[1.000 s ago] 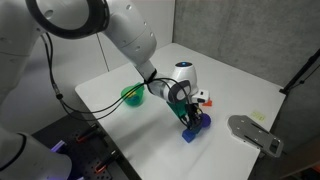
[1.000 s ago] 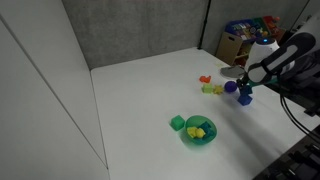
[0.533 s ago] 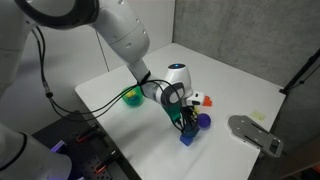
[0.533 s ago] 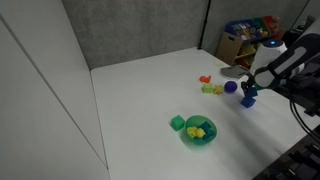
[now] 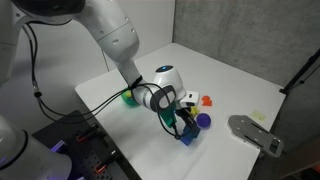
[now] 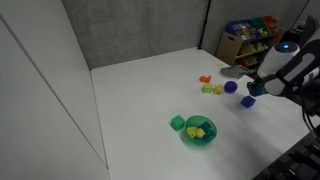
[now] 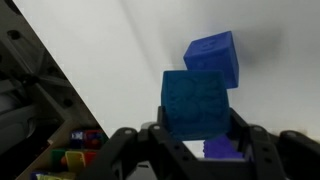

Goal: Pick up the top yellow toy from the green bowl and put it on the table, pick up the blue block from the green bowl and put it on the blue block on the table

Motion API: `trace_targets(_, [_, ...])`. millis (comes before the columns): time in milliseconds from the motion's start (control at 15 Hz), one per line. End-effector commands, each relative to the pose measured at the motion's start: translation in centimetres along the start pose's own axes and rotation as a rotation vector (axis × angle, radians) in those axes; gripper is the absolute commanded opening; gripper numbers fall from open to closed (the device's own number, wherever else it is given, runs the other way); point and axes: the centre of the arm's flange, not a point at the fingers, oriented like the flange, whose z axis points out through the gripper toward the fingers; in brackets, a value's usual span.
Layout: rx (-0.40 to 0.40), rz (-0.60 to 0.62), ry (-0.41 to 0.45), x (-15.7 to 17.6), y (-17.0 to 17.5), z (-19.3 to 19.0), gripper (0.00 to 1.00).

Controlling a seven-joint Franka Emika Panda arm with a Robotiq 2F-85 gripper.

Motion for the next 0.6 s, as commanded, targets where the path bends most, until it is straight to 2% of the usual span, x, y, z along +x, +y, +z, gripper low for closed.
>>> trace_targets(0, [-0.007,0.003,0.002,-1.0,-0.5,-0.7,0.33])
trace_targets(533, [-0.017,0.042,0.018,0.5,-1.7,0.2,0.33])
